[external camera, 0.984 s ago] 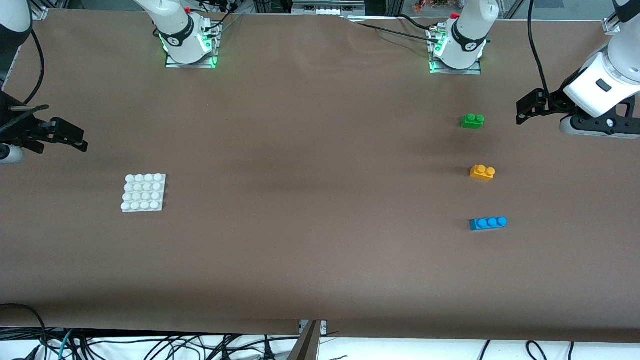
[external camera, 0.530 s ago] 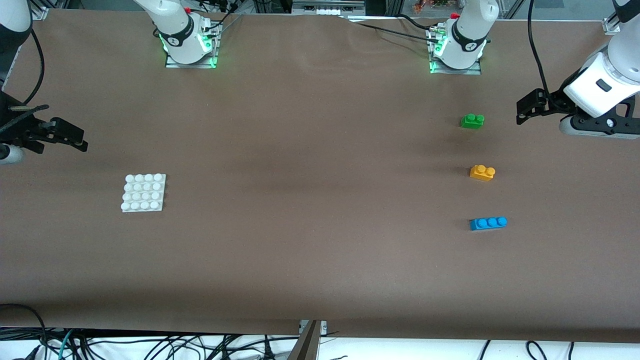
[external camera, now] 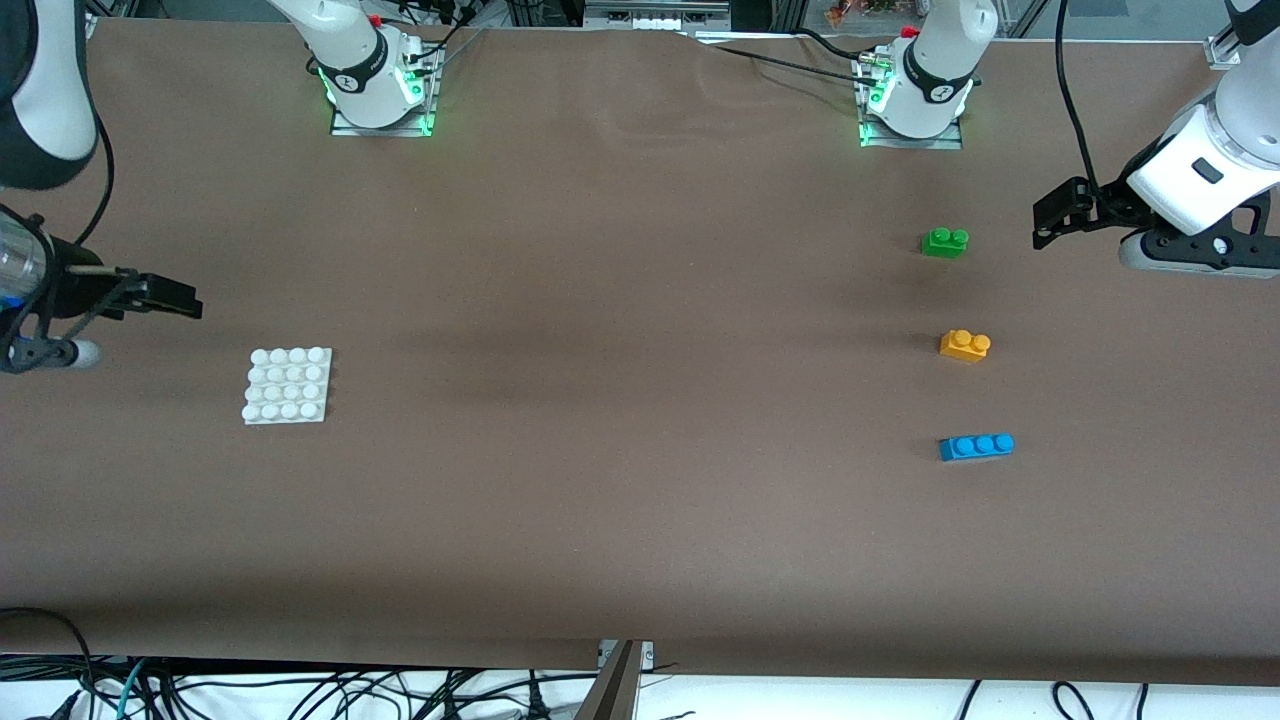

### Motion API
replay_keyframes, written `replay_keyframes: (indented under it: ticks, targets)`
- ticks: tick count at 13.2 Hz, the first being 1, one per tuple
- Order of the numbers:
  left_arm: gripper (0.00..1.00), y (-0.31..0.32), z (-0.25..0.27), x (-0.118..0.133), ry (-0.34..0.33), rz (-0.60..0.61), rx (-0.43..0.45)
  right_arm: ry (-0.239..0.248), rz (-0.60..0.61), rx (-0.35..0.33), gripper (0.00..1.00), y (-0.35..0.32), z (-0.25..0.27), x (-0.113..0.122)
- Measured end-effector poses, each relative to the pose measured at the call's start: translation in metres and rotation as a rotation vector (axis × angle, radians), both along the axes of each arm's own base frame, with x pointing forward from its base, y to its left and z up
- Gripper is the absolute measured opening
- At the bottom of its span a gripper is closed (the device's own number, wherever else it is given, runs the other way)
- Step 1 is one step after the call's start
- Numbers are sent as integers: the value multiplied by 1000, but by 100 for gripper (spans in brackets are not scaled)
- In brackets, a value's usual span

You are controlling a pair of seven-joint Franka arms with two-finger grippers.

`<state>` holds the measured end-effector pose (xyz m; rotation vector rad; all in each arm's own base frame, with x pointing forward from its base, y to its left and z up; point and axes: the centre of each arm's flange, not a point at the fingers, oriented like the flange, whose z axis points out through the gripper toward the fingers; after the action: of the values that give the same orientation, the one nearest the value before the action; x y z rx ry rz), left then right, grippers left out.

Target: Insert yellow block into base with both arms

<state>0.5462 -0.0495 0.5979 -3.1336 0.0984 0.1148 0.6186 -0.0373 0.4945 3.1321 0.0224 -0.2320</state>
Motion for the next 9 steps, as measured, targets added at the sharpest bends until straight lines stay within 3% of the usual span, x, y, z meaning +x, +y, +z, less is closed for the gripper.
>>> replay_keyframes:
  ticks: [4,7,9]
  targets:
    - [100,0,0,0,1,0,0,-13,31,-41,100,-13,-78,3]
    - [100,0,0,0,1,0,0,-46,47,-49,100,-38,-157,-14]
    - [100,0,0,0,1,0,0,-43,50,-50,100,-41,-199,-24]
